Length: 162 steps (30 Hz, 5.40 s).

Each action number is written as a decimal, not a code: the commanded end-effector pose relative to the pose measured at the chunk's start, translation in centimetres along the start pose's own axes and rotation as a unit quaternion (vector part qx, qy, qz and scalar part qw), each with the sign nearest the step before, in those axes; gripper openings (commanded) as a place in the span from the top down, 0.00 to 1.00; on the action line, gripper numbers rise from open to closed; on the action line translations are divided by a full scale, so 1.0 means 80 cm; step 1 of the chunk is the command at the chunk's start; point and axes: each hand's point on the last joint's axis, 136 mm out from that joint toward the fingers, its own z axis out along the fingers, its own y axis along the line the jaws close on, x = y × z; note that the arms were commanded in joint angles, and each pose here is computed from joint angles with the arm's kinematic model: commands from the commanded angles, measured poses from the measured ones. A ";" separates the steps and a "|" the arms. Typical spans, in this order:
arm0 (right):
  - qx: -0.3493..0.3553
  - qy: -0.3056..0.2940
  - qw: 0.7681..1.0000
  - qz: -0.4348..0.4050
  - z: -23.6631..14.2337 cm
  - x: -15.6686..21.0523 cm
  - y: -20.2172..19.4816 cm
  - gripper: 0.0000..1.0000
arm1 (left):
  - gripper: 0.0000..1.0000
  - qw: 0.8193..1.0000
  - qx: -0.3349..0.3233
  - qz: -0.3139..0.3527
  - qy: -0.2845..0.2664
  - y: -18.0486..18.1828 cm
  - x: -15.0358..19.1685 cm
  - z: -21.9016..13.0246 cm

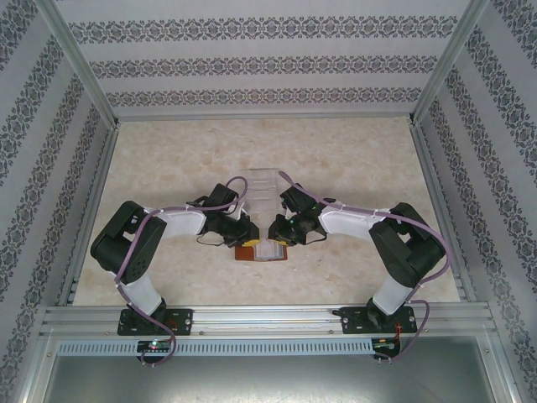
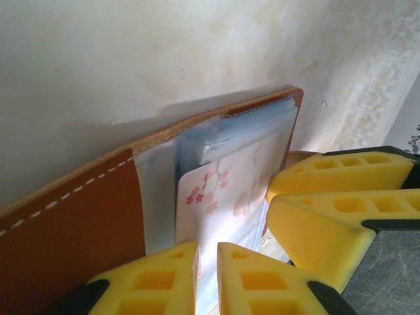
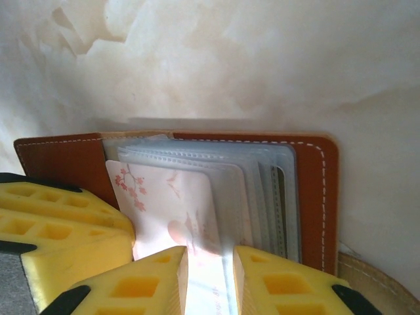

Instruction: Take the credit cards out of the card holder

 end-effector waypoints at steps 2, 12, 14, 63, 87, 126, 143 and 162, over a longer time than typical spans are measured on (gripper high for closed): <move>0.042 0.007 0.999 -0.005 0.004 0.007 -0.019 0.73 | 0.84 0.999 -0.031 0.005 0.007 0.009 0.006 -0.004; 0.039 0.006 0.999 -0.008 -0.001 0.006 -0.016 0.73 | 0.82 1.000 -0.016 0.016 -0.005 -0.013 -0.001 -0.014; 0.038 0.005 0.999 -0.009 -0.002 0.005 -0.015 0.73 | 0.80 1.000 -0.012 0.018 -0.011 -0.018 -0.003 -0.017; 0.040 0.002 0.999 -0.006 -0.005 0.006 -0.018 0.74 | 0.88 1.000 0.007 -0.015 -0.003 0.009 0.003 0.007; 0.061 -0.002 0.998 -0.008 -0.009 0.005 -0.027 0.76 | 0.92 0.985 -0.166 0.037 0.004 0.039 0.021 -0.058; 0.055 -0.007 0.998 -0.010 -0.015 0.004 -0.022 0.76 | 0.84 0.993 -0.104 0.032 0.045 0.005 0.039 -0.028; 0.056 -0.038 0.998 -0.018 -0.045 -0.006 -0.018 0.72 | 0.96 0.989 -0.137 0.061 0.015 -0.003 0.026 -0.047; 0.060 -0.059 0.996 -0.020 -0.074 -0.031 -0.027 0.72 | 1.00 0.962 -0.162 0.221 0.005 -0.052 0.001 -0.096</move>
